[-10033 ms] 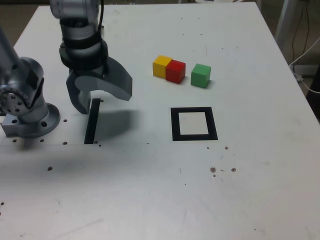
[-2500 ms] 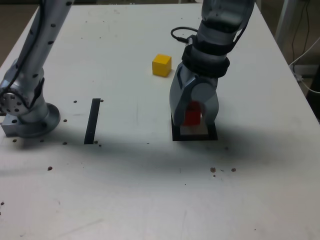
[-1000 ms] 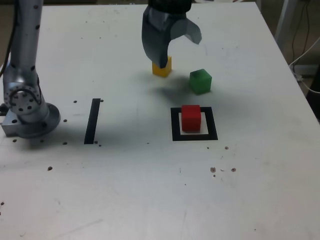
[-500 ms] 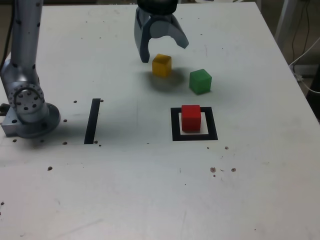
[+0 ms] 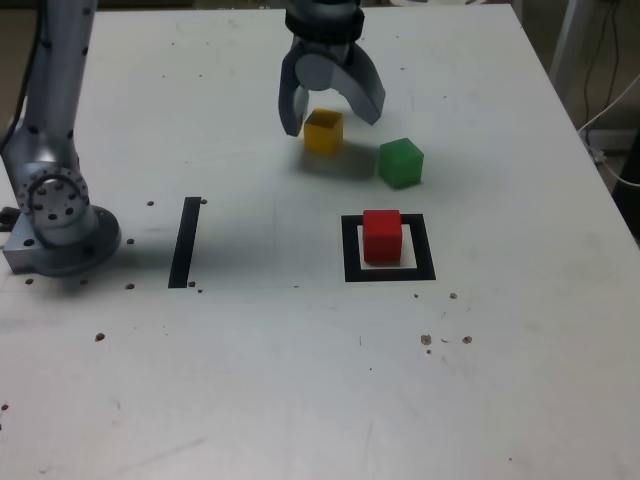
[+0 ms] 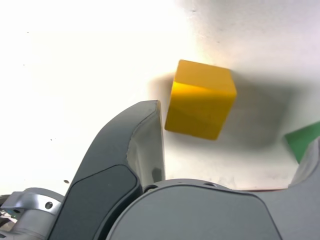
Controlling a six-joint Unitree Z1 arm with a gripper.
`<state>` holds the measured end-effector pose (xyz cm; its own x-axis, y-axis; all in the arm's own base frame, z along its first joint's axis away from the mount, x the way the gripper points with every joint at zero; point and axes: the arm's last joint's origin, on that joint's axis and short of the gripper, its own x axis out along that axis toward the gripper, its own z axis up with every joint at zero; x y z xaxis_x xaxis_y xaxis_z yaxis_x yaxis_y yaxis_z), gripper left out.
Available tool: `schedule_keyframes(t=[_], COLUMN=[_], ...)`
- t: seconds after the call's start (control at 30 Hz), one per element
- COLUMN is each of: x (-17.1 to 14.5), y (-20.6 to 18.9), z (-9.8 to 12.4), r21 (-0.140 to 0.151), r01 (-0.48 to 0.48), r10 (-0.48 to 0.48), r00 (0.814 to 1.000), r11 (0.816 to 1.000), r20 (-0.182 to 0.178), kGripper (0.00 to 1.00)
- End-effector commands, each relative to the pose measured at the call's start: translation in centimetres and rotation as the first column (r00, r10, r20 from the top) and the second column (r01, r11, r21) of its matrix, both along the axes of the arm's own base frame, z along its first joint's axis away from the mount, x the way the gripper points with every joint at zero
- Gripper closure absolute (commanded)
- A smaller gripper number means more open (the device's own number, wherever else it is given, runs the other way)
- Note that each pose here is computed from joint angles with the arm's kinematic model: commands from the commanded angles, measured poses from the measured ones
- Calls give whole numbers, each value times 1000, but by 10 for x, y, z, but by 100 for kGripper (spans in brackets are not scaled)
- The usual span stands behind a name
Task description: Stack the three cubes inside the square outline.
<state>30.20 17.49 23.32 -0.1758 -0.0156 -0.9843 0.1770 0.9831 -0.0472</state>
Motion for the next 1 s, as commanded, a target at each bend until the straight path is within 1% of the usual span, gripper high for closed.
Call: schedule_keyframes(t=[0.0,0.13,0.23,0.27,0.37,0.53,0.63,0.7,0.97], x=[0,1,2,2,4,6,7,7,9], y=[2,4,5,6,6,6,6,6,4], z=[-4,-9,-13,-14,-18,-22,-23,-23,-24], r21=[-3,-8,-12,-15,-21,-21,-22,-24,-36], r01=[-1,-2,-3,-5,-16,-31,-32,-32,-31], r10=[1,2,3,4,15,30,31,31,30], r00=[1000,999,999,999,999,998,998,999,999], r11=[1000,1000,1000,1000,1000,999,999,999,999], r20=[-15,-34,-43,-45,-51,-50,-46,-43,-41], kGripper=[4,8,14,18,32,57,67,69,70])
